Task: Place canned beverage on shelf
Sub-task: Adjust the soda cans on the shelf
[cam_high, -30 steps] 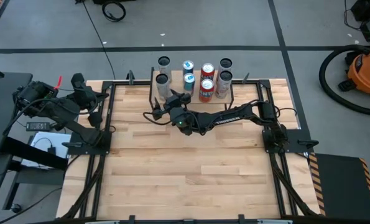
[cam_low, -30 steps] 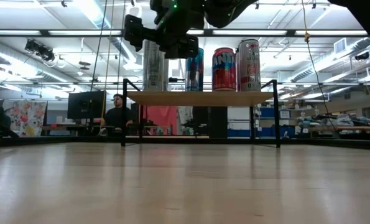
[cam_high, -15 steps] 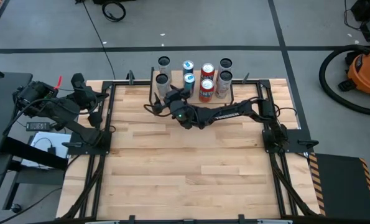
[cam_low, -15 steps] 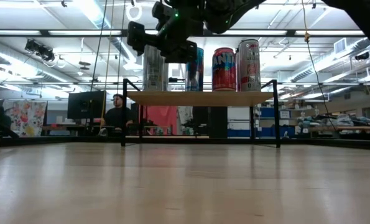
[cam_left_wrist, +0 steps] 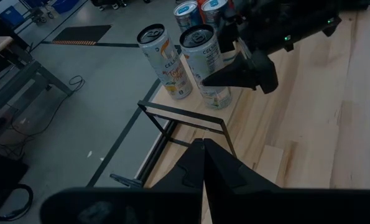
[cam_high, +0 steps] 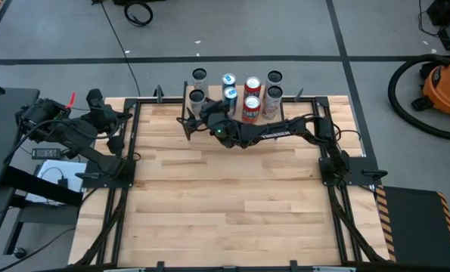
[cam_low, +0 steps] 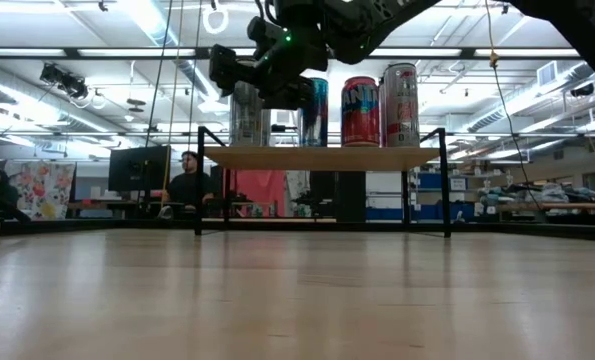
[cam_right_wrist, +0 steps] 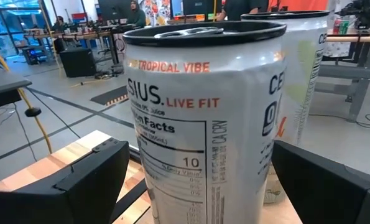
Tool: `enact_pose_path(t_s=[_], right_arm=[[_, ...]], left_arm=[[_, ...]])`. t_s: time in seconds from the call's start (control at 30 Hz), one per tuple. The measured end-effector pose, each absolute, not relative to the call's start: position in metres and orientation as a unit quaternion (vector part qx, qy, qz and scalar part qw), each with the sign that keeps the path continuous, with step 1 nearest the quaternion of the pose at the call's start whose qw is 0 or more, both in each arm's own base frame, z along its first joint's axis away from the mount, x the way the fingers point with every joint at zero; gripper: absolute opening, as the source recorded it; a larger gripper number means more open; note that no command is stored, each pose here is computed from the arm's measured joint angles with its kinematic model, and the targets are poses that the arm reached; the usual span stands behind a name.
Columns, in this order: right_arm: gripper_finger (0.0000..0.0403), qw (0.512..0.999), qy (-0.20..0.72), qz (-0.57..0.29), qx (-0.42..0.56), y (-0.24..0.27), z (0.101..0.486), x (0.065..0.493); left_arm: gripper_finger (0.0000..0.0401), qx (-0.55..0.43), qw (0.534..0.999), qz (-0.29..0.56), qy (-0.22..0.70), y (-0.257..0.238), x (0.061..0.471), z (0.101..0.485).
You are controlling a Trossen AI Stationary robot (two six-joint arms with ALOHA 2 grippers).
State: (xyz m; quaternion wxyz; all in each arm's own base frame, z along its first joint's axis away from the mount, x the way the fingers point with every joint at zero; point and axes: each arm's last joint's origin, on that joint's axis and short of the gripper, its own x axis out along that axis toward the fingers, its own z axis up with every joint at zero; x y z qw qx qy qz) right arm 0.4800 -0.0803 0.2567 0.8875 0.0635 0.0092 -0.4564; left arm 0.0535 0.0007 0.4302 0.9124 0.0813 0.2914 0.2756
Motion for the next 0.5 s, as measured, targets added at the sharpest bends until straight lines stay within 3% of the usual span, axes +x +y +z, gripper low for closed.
enact_pose_path(t_s=[0.5], right_arm=[[0.0400, 0.897, 0.008, -0.436, 0.074, -0.0795, 0.2566, 0.4810]], left_arm=[[0.0007, 0.082, 0.912, 0.275, 0.292, 0.0007, 0.0535, 0.4302]])
